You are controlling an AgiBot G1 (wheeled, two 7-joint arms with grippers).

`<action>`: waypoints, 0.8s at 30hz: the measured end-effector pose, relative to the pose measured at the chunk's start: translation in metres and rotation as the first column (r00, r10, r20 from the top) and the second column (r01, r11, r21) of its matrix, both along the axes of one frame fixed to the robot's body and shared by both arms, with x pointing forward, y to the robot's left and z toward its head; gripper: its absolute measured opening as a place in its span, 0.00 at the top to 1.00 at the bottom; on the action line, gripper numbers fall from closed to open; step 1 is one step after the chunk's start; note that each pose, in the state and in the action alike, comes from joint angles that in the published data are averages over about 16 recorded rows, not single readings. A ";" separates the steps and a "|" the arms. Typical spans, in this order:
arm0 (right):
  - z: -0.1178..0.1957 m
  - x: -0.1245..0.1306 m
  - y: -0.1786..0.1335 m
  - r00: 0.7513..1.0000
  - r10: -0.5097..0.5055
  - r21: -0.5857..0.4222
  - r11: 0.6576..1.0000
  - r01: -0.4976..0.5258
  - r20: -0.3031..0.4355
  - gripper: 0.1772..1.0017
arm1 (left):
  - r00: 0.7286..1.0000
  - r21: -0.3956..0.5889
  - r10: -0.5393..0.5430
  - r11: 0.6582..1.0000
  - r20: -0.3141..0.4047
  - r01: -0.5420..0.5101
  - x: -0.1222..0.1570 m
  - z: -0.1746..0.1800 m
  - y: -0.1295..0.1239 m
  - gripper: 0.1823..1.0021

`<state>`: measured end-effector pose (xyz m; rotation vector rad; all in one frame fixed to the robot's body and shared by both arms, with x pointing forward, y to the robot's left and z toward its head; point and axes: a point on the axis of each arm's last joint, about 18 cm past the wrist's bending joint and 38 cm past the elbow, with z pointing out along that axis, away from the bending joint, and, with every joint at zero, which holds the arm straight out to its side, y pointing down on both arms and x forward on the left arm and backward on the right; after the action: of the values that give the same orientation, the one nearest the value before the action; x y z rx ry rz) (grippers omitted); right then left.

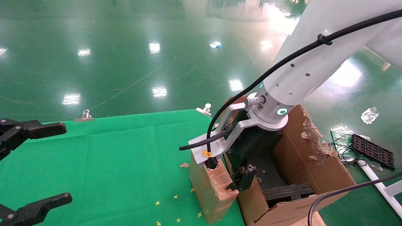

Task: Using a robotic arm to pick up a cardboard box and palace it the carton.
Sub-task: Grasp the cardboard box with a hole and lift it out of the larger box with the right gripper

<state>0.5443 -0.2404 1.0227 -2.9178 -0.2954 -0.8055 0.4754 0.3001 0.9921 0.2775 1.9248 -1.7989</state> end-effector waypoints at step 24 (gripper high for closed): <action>0.004 0.031 -0.016 0.634 -0.647 0.286 0.569 0.771 -0.423 0.00 | 1.000 0.000 0.000 1.000 0.000 0.000 0.000 0.000 0.000 0.00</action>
<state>0.5752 -0.2568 1.0270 -2.5684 1.0537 -0.4065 0.4754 0.3001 0.9921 0.2775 1.9248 -1.7989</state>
